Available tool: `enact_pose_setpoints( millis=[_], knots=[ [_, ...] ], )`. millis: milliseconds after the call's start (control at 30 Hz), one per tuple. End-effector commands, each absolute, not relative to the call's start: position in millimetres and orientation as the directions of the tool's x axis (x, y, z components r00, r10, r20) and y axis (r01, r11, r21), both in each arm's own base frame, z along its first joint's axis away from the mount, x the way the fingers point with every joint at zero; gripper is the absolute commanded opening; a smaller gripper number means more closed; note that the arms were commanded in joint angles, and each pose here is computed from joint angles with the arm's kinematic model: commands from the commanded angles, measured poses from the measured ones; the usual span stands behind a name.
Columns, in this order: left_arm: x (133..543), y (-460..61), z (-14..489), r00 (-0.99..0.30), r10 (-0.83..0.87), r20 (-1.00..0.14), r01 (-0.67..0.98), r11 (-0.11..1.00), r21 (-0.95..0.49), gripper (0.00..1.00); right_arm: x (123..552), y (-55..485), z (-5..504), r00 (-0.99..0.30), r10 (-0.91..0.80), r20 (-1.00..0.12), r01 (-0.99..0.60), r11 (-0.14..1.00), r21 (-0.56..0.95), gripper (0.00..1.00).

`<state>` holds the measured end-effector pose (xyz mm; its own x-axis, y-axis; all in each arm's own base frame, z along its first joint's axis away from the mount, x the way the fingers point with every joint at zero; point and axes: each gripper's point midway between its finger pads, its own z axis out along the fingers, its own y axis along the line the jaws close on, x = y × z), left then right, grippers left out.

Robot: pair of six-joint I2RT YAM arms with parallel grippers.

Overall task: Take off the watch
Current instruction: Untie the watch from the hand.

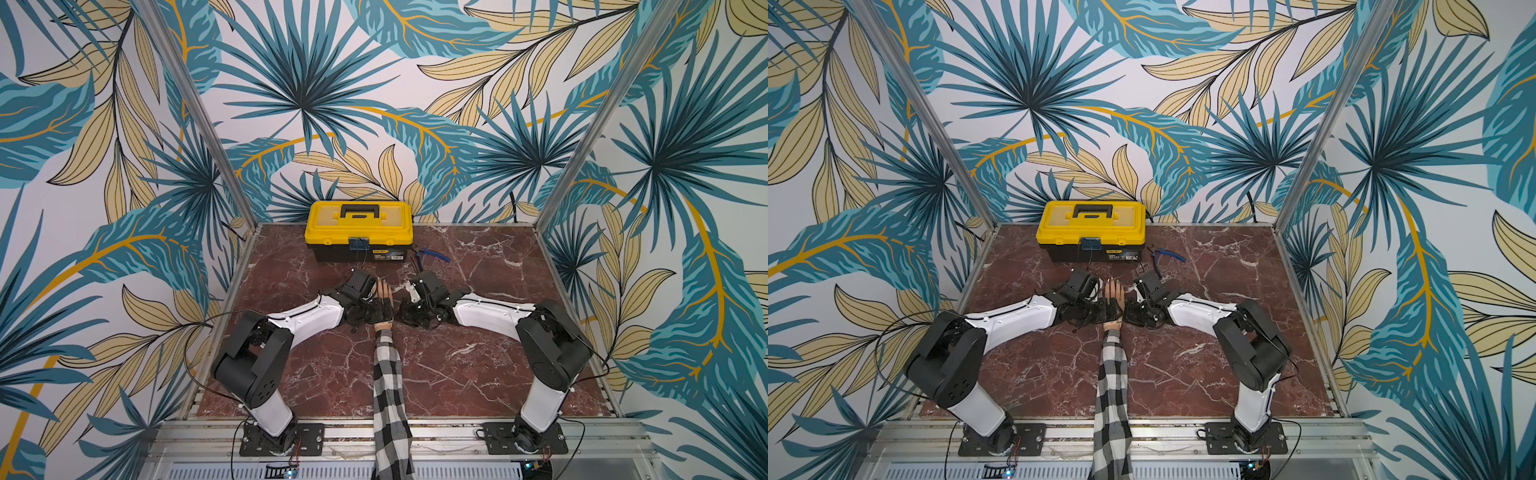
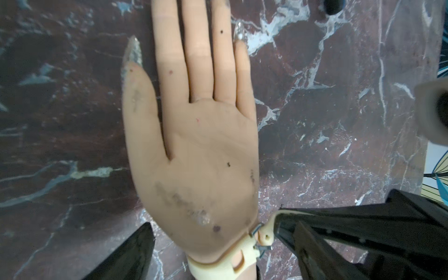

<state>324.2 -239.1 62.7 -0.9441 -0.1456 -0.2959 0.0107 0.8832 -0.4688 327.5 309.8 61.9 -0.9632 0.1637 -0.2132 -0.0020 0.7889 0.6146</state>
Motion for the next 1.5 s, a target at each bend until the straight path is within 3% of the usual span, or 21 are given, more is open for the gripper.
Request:
enact_pose_setpoints(
  millis=[0,1467],
  knots=[
    [328.5,-239.0,66.5,-0.941,-0.124,-0.314,0.024,0.903,-0.429,0.92,324.8,307.5,46.7,-0.966,0.169,-0.197,0.017,0.797,0.604,0.0],
    [319.1,-207.4,61.1,-0.947,-0.096,-0.308,0.01,0.945,-0.326,0.88,327.4,307.4,48.0,-0.964,0.171,-0.204,0.016,0.802,0.597,0.0]
  ],
)
